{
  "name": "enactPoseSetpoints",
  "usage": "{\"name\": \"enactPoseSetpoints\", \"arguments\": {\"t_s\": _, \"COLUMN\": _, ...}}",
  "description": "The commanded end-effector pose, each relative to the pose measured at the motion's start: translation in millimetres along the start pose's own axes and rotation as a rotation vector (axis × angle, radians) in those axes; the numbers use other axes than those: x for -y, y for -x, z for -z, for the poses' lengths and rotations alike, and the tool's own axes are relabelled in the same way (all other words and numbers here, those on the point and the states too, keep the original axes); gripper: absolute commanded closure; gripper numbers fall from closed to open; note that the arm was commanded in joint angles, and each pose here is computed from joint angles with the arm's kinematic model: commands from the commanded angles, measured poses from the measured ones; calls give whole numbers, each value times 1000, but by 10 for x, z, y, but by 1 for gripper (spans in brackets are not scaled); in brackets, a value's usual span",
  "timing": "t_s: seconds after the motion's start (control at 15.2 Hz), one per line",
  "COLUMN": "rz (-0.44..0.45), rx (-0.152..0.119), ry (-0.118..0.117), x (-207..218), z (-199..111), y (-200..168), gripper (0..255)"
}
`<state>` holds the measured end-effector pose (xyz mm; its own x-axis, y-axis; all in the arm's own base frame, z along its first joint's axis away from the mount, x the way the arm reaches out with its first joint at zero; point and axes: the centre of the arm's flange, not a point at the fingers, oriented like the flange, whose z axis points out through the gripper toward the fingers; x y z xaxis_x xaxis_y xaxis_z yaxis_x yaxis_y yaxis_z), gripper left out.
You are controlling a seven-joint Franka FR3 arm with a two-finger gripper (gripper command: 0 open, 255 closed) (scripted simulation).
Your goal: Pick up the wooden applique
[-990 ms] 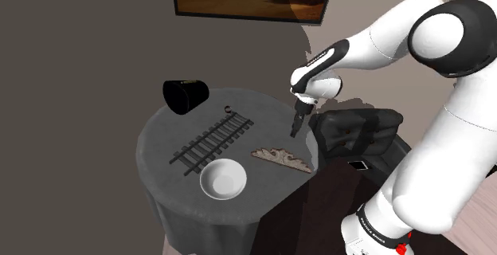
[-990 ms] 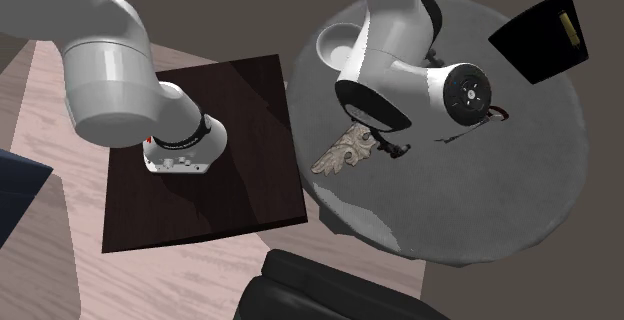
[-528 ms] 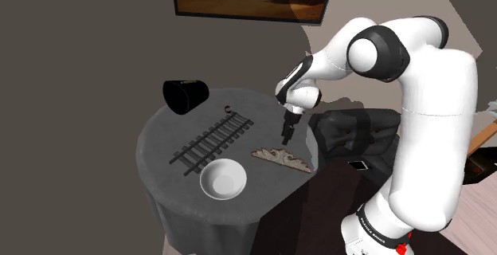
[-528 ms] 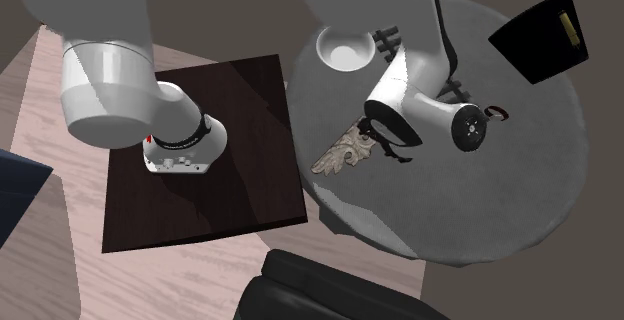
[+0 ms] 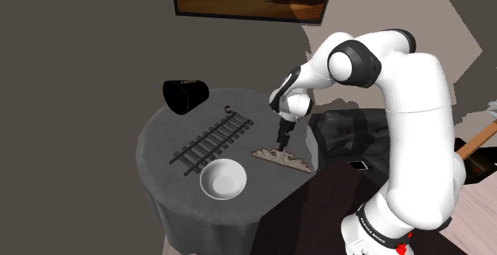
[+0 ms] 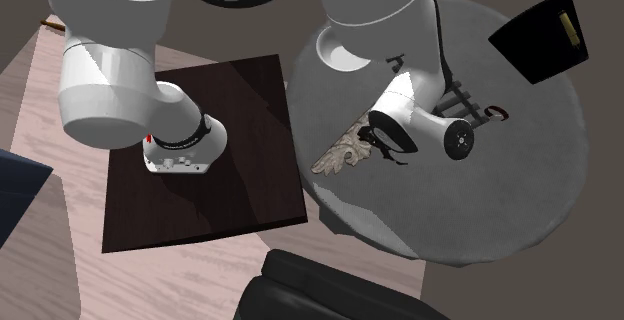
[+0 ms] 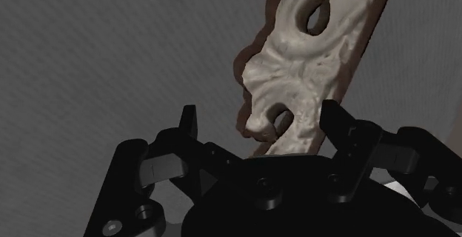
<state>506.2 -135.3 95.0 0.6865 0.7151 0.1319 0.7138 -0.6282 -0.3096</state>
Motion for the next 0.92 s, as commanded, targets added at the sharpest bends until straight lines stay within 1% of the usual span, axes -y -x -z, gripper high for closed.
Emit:
{"name": "enactPoseSetpoints", "arguments": {"t_s": 0.0, "rz": 0, "rx": 0, "ry": 0, "x": -37, "z": -100, "y": 21, "gripper": 0}}
{"name": "enactPoseSetpoints", "arguments": {"t_s": 0.13, "rz": 0, "rx": 0, "ry": 0, "x": -46, "z": -129, "y": 25, "gripper": 0}}
{"name": "enactPoseSetpoints", "arguments": {"t_s": 0.2, "rz": 0, "rx": 0, "ry": 0, "x": -43, "z": -120, "y": 26, "gripper": 255}}
{"name": "enactPoseSetpoints", "arguments": {"t_s": 0.79, "rz": 0, "rx": 0, "ry": 0, "x": -47, "z": -129, "y": 25, "gripper": 255}}
{"name": "enactPoseSetpoints", "arguments": {"t_s": 0.86, "rz": 0, "rx": 0, "ry": 0, "x": -30, "z": -79, "y": 18, "gripper": 255}}
